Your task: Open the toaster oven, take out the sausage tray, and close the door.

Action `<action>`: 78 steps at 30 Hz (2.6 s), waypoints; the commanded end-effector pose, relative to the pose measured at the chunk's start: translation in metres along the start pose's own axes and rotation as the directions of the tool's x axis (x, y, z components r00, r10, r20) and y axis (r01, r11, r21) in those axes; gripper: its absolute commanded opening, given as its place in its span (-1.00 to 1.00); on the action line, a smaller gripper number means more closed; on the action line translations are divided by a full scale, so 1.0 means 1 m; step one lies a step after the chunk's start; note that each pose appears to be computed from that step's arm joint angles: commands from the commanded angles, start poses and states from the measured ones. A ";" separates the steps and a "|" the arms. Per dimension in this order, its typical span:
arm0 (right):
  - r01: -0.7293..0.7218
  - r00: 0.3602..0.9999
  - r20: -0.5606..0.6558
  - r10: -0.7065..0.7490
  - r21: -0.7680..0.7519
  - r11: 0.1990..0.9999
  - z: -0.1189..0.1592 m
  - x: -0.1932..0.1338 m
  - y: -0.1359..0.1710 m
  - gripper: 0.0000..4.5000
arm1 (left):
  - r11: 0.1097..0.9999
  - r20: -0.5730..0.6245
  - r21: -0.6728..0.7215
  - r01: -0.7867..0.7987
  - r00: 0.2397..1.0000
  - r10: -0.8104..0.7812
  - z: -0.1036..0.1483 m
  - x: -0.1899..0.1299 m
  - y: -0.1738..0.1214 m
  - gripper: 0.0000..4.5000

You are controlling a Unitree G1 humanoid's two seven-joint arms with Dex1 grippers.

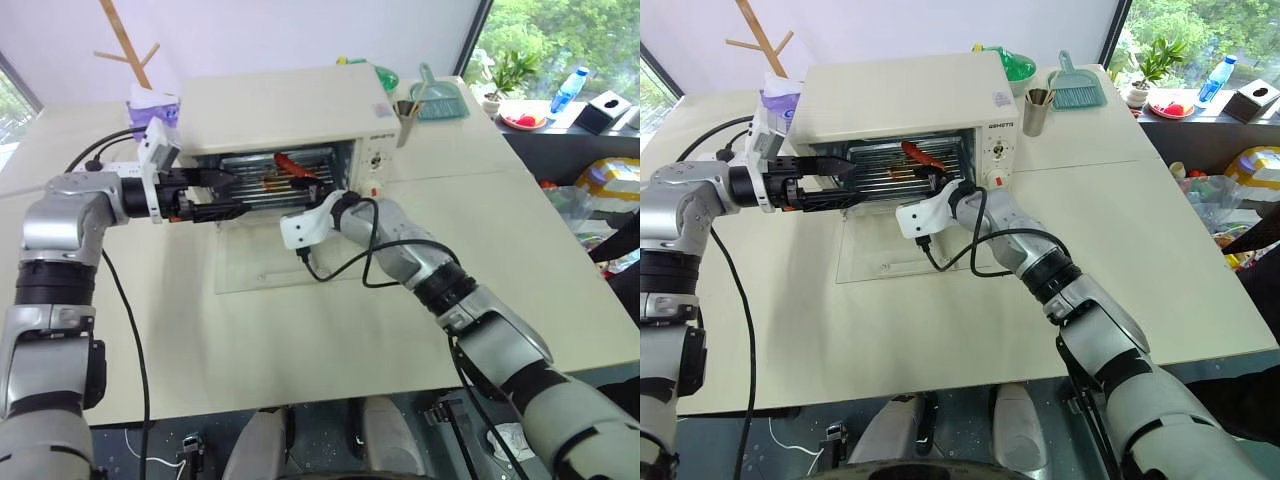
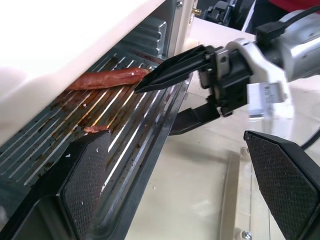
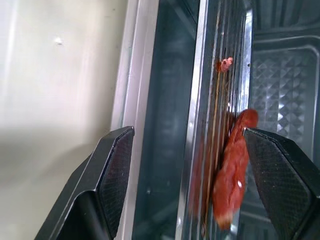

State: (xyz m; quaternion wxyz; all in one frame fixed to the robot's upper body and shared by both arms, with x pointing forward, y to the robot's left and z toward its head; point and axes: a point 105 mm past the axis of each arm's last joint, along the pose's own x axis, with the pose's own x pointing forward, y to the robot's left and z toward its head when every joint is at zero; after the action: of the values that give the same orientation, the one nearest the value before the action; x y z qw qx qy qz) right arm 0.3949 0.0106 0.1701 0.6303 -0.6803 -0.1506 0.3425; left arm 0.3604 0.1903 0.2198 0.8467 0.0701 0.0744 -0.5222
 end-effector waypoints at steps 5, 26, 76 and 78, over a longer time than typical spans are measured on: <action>0.045 0.998 0.047 -0.046 0.013 0.999 0.026 -0.002 -0.015 0.57 | 0.999 0.034 0.043 -0.010 0.999 0.009 0.019 -0.003 0.005 1.00; 0.114 0.991 -0.067 -0.115 -0.019 0.993 -0.005 0.026 -0.016 0.33 | 0.999 0.040 0.039 0.000 0.999 -0.002 0.024 -0.001 0.007 1.00; 0.155 0.981 0.125 -0.151 -0.024 0.988 0.010 -0.058 0.018 -0.98 | 0.999 0.022 0.019 0.026 0.999 -0.026 0.020 0.008 0.019 1.00; 0.164 0.978 0.133 -0.161 -0.019 0.986 0.010 -0.061 0.017 -0.98 | 0.999 0.020 0.018 0.026 0.999 -0.026 0.019 0.007 0.019 1.00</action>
State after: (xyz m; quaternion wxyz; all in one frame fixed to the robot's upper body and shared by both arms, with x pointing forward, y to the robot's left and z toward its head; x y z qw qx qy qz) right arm 0.3413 -0.0194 0.1463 0.6218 -0.6605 -0.2200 0.3588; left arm 0.3802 0.1843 0.2227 0.8346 0.0567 0.0839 -0.5415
